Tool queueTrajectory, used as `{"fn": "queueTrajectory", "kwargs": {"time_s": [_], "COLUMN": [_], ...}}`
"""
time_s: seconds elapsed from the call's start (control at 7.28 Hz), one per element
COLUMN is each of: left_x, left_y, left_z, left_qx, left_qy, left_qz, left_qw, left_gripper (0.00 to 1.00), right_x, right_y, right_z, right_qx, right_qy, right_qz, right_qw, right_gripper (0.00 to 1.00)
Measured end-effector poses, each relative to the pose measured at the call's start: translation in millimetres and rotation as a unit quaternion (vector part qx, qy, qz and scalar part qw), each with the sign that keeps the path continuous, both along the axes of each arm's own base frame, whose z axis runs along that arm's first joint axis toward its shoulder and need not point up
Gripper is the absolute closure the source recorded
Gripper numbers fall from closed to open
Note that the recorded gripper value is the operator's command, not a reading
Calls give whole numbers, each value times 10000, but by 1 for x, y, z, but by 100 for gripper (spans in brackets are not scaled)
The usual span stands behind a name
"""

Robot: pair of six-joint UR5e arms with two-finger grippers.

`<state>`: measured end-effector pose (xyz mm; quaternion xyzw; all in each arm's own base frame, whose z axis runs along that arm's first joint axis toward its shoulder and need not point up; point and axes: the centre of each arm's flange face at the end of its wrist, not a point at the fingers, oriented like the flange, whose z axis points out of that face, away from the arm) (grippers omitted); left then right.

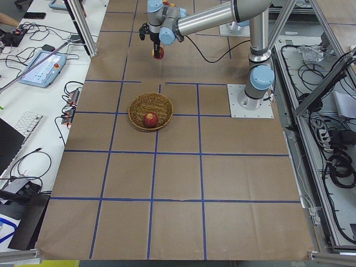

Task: Transfer apple from basket to plate
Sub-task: 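Lift the apple with the left gripper and carry it toward the table center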

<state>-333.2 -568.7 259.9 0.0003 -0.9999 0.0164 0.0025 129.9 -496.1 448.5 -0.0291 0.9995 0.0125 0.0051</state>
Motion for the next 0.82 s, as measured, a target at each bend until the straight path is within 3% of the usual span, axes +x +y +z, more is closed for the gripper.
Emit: {"fn": "queueTrajectory", "kwargs": {"time_s": [0.27,0.82], "left_x": [-44,-54], "left_y": [1,5], "left_z": [-25,-60], "left_qx": [87,322], "left_qy": [-41,-121], "left_qz": [-75,-101], "left_qw": [9999,9994], "left_gripper": [48,47], "right_x": [0,0], "right_y": [0,0], "right_z": [0,0], "right_qx": [-2,0], "right_qy": [0,0], "right_qz": [-4,-1], "right_qw": [10000,10000], "right_gripper": [0,0]}}
